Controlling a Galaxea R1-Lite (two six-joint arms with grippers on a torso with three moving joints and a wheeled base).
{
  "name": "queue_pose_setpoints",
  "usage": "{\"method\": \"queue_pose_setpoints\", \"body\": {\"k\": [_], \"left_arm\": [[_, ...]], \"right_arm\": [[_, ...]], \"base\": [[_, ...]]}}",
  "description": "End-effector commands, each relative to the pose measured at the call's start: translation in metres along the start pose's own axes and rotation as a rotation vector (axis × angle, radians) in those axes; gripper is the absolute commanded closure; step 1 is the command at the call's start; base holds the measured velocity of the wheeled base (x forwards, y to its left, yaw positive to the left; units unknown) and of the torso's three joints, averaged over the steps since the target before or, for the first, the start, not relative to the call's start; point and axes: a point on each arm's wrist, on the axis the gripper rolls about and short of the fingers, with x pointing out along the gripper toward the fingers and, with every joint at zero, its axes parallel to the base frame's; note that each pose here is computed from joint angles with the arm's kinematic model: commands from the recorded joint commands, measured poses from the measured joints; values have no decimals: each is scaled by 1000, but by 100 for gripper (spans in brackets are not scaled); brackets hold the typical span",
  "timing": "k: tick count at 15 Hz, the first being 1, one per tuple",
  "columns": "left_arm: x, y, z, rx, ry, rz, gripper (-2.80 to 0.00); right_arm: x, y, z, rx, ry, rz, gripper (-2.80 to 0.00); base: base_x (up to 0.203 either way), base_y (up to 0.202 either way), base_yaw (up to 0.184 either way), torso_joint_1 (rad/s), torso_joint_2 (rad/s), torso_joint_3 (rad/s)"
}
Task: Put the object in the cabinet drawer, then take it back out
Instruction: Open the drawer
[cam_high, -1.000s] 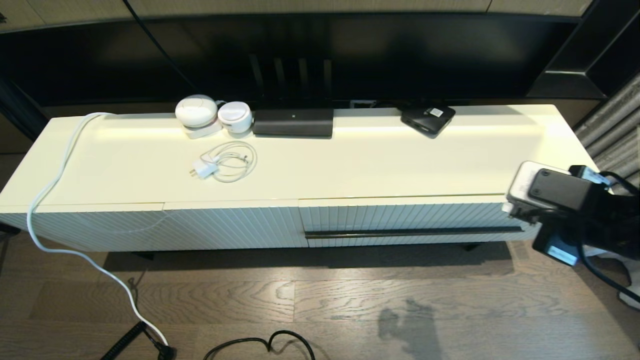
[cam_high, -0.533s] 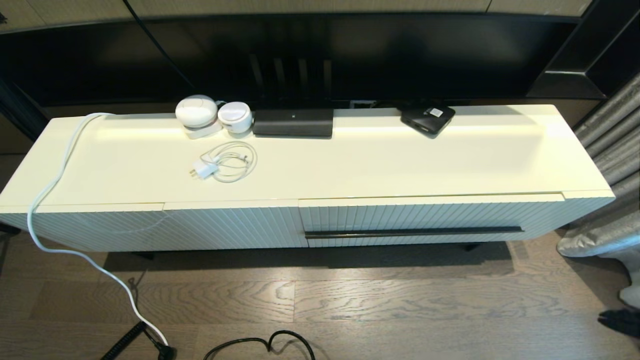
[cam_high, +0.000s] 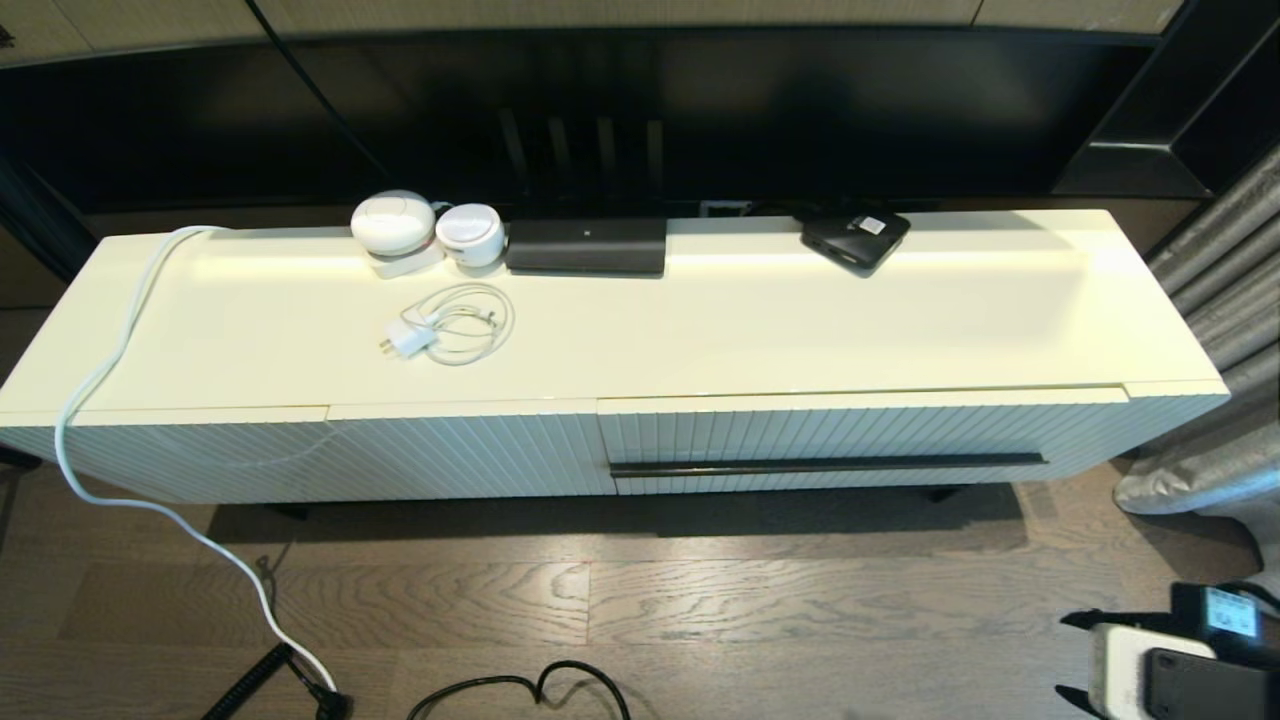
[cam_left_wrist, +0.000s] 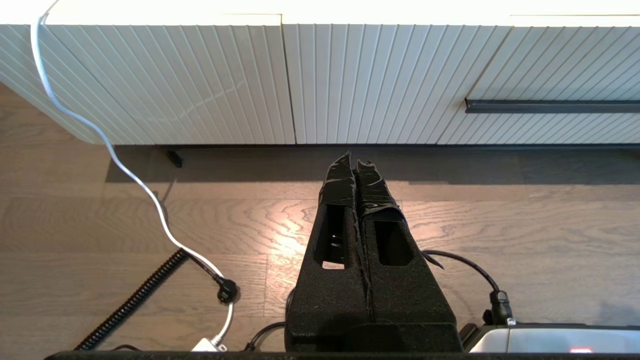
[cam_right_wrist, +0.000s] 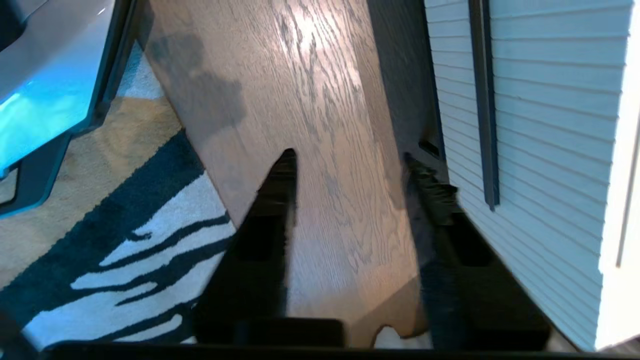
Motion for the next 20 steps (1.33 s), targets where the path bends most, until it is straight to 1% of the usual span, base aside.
{"method": "queue_pose_setpoints", "body": {"k": [1,2,5,6,8,9,13,15,16,20], "left_arm": [[0,0,0,-1,-1,0,0],[0,0,0,-1,0,0,0],[0,0,0,-1,0,0,0],[0,0,0,-1,1,0,0],[0,0,0,-1,0,0,0],[0,0,0,-1,2,0,0],[0,0,0,-1,0,1,0],[0,0,0,-1,0,0,0],[0,0,0,-1,0,1,0],[0,0,0,-1,0,0,0]], "right_arm": [[40,1,3,-15,59,96,-280],[55,-1,9,-21,53,105,-280],[88,-4,34,-17,-15,97,-280],[96,-6,40,-16,-35,85,-280],[103,-9,50,-17,-97,27,-280],[104,-9,51,-22,-111,19,-280],[103,-10,53,-24,-165,-65,-280],[106,-2,48,-25,-170,-111,-280],[105,3,46,-29,-153,-127,-280],[105,8,42,-37,-136,-120,-280]], "base": [[0,0,0,0,0,0],[0,0,0,0,0,0],[0,0,0,0,0,0],[0,0,0,0,0,0],[0,0,0,0,0,0],[0,0,0,0,0,0],[0,0,0,0,0,0],[0,0,0,0,0,0],[0,0,0,0,0,0],[0,0,0,0,0,0]]}}
